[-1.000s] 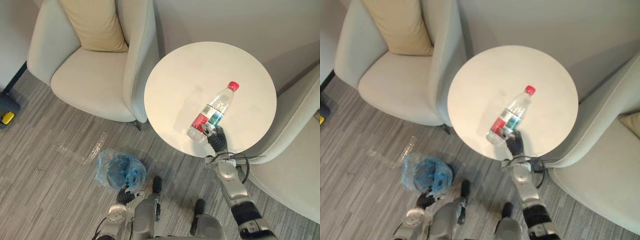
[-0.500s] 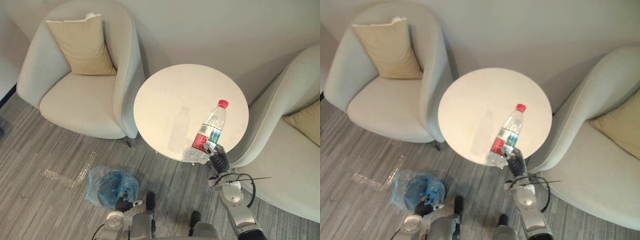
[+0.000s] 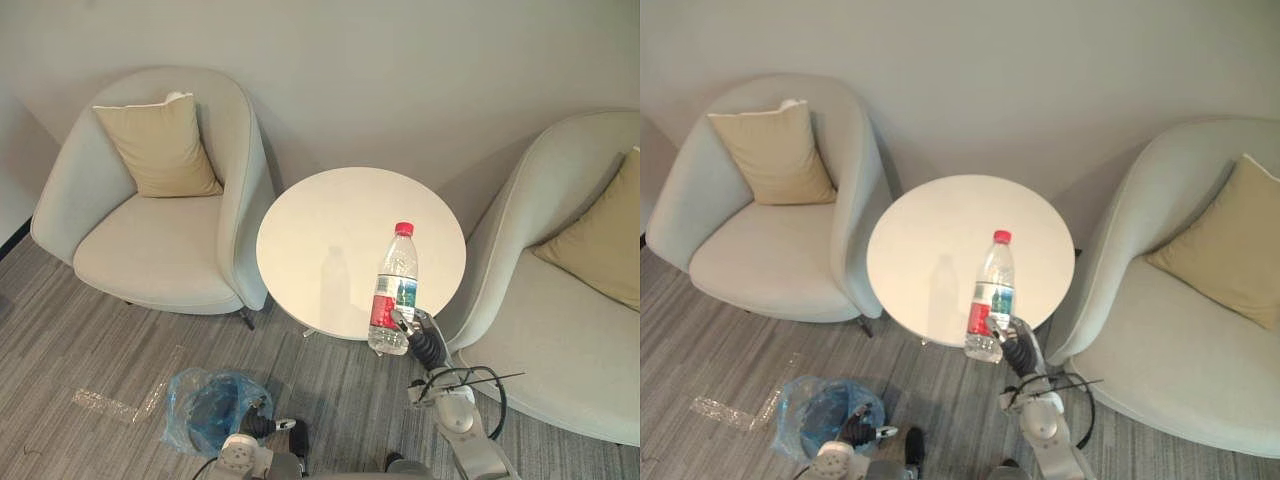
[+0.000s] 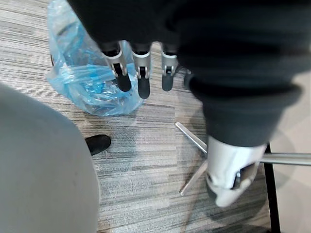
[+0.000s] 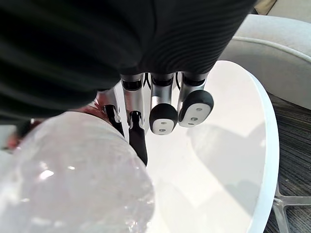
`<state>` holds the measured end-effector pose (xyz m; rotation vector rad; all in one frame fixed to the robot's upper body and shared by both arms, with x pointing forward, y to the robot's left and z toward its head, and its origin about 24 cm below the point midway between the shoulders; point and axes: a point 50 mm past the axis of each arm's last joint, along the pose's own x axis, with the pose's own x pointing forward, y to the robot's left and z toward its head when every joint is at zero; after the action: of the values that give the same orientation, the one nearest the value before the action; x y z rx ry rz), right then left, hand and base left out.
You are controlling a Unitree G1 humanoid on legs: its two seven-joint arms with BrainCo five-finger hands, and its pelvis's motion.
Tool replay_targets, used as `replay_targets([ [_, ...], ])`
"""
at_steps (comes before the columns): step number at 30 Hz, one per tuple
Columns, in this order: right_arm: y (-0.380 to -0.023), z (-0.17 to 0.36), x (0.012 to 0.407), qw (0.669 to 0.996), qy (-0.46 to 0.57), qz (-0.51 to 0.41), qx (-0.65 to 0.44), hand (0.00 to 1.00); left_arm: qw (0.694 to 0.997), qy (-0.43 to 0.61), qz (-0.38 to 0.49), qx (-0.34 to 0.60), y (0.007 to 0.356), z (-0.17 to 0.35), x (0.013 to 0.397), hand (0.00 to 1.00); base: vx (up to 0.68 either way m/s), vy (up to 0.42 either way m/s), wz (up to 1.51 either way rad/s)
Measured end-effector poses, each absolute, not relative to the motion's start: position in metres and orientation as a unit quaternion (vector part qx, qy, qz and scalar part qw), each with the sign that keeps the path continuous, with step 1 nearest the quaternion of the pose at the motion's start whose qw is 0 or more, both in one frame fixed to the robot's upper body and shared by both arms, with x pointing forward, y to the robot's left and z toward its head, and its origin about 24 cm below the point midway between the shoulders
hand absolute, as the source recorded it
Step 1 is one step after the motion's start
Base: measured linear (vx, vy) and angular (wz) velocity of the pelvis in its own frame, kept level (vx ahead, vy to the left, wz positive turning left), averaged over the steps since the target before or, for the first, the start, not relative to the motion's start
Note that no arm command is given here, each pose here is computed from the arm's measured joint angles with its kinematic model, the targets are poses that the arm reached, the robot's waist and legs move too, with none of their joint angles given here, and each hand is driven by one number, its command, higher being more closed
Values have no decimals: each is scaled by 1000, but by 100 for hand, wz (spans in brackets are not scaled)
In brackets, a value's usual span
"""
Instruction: Gather rubbish on tea table into small bin, then transfer packed bag to large trash can.
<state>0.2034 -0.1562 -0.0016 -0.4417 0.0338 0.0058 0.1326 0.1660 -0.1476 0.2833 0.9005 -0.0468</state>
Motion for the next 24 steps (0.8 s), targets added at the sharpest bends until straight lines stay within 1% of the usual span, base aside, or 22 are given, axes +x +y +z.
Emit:
replay_targets([
  [4, -156, -1, 206, 981, 19, -5, -193, 100, 891, 433, -24, 135, 165, -148, 132, 0, -43, -6, 22],
  [7, -156, 4, 224, 984, 9, -12, -176, 100, 901, 414, -27, 129, 159, -143, 140, 0, -123, -24, 37],
  [10, -155, 13, 237, 987, -9, -20, -158, 100, 904, 406, -39, 127, 152, -141, 147, 0, -199, -10, 52],
  [14, -165, 17, 236, 990, -11, -58, -126, 100, 900, 413, -46, 128, 144, -143, 141, 0, -96, 43, 55],
  [16, -179, 14, 235, 990, 2, -96, -101, 100, 900, 408, -69, 135, 135, -143, 144, 0, -135, 245, 118],
  [18, -178, 9, 232, 991, 15, -109, -76, 100, 897, 413, -73, 144, 138, -144, 140, 0, -102, 201, 75],
  [19, -172, 5, 229, 992, 26, -115, -47, 100, 894, 415, -74, 152, 141, -145, 139, 0, -75, 214, 42],
  [22, -162, -3, 228, 993, 45, -105, 3, 100, 890, 423, -72, 153, 142, -147, 135, 0, -66, 172, 36],
  [24, -165, -11, 218, 991, 62, -112, 27, 100, 889, 425, -72, 152, 142, -147, 134, 0, -70, 61, 112],
])
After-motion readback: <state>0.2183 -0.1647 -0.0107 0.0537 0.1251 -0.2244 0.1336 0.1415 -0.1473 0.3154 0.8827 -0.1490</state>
